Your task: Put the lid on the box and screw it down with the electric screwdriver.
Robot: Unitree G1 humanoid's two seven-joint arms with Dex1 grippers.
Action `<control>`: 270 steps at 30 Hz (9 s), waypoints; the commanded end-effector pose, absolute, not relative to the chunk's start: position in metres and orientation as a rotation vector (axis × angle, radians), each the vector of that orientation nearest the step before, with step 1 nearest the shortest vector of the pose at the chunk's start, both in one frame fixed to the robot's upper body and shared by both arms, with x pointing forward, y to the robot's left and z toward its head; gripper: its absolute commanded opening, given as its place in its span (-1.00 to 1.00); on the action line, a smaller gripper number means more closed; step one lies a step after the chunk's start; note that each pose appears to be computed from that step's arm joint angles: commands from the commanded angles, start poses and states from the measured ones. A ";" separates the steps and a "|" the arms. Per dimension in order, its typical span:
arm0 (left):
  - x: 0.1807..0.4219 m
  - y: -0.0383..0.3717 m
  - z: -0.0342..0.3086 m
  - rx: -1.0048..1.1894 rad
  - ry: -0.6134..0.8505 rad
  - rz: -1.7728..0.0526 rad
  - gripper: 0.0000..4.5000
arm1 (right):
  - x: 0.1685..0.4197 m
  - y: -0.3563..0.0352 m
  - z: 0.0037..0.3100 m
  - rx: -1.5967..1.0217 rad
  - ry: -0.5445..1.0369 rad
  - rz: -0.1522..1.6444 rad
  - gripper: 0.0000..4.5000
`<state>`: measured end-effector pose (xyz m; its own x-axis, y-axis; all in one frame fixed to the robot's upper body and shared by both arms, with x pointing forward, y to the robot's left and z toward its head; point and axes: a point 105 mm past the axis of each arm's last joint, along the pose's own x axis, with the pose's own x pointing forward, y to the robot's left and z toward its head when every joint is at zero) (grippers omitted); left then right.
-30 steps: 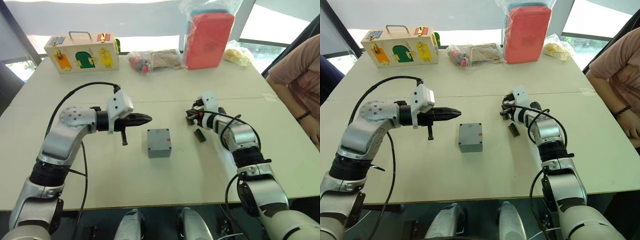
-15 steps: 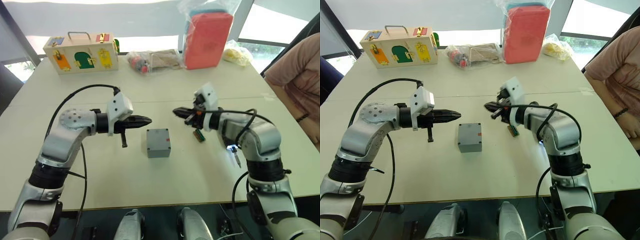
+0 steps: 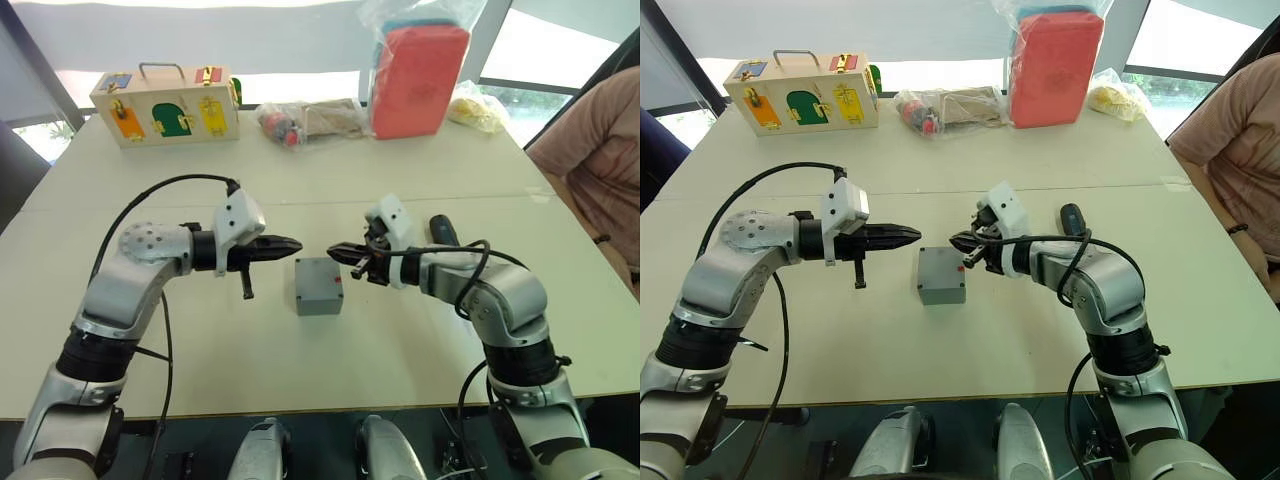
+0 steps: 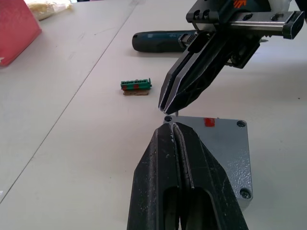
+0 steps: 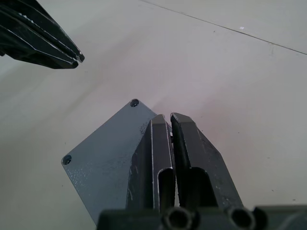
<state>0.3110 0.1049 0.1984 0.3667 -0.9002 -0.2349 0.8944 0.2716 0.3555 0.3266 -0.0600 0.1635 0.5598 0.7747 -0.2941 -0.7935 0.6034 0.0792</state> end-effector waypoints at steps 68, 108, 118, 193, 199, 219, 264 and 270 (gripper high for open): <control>0.298 0.097 0.207 0.464 -0.045 -1.289 -1.00 | 0.336 -0.136 0.219 -0.189 0.298 0.722 0.96; 0.290 0.085 0.217 0.484 -0.138 -1.339 -1.00 | 0.367 -0.235 0.145 -0.207 1.030 0.310 -0.16; 0.300 0.097 0.197 0.490 -0.077 -1.296 -1.00 | 0.352 -0.122 0.300 -0.072 -0.023 0.892 -0.16; 0.318 0.085 0.120 0.482 0.122 -1.310 -1.00 | 0.329 -0.042 0.133 -0.018 -0.109 0.813 -0.16; 0.317 0.084 0.117 0.482 0.126 -1.312 -1.00 | 0.328 -0.043 0.120 -0.031 -0.037 0.803 -0.16; 0.317 0.090 0.110 0.485 0.156 -1.301 -1.00 | 0.328 -0.047 0.097 -0.033 0.098 0.774 -0.16; 0.280 0.106 0.219 0.449 -0.086 -1.287 -1.00 | 0.337 -0.237 0.204 -0.042 0.635 0.277 -0.16; 0.272 0.110 0.223 0.437 -0.083 -1.264 -1.00 | 0.339 -0.245 0.168 0.041 0.812 0.257 -0.16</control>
